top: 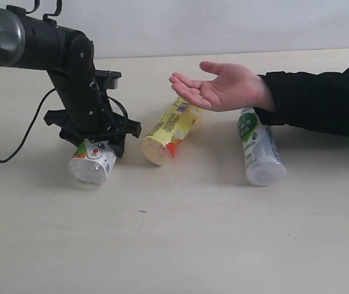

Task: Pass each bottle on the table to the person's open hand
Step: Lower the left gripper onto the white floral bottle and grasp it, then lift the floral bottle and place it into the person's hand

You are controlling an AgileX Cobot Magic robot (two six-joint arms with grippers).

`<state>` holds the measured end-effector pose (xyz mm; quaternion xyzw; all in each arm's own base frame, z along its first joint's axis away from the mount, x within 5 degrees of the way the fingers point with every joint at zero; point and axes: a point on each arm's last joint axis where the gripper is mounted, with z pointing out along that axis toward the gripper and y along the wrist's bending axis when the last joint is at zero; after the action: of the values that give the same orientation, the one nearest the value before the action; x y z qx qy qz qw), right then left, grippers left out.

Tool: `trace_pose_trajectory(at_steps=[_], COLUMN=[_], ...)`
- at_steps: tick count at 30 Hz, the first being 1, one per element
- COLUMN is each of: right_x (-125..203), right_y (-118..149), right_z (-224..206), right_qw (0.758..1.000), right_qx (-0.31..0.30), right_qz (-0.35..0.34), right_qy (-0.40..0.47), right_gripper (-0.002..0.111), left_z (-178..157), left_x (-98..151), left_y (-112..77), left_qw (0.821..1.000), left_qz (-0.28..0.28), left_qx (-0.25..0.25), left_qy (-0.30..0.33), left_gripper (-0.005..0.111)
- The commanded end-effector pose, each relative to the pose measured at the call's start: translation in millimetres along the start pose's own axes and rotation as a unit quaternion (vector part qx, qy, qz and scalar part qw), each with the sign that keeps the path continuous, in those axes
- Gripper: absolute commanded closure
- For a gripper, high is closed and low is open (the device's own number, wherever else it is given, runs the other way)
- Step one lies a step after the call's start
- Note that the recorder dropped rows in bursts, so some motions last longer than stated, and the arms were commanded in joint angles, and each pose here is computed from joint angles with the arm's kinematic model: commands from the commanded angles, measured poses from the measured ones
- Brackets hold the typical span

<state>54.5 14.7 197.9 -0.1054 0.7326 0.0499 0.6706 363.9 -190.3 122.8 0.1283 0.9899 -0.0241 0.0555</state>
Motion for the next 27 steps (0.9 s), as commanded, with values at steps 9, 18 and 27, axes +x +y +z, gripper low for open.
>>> trace_pose_trajectory(at_steps=[9, 18, 27], right_x=[1.0, 1.0, 1.0], right_y=[0.2, 0.2, 0.2], right_z=[-0.1, -0.1, -0.1], right_qw=[1.0, 1.0, 1.0], right_qx=[-0.001, -0.001, -0.001], right_qz=[0.0, 0.0, 0.0], right_qy=[-0.002, -0.002, -0.002], right_gripper=[0.108, 0.108, 0.108], left_z=[3.6, 0.3, -73.7], left_x=[1.9, 1.8, 8.9], left_y=[1.0, 1.0, 1.3], left_qw=[1.0, 1.0, 0.999], left_qz=[-0.003, -0.001, -0.002], left_qx=[0.0, 0.0, 0.013], left_qy=[0.01, 0.008, -0.031], left_gripper=[0.051, 0.106, 0.107])
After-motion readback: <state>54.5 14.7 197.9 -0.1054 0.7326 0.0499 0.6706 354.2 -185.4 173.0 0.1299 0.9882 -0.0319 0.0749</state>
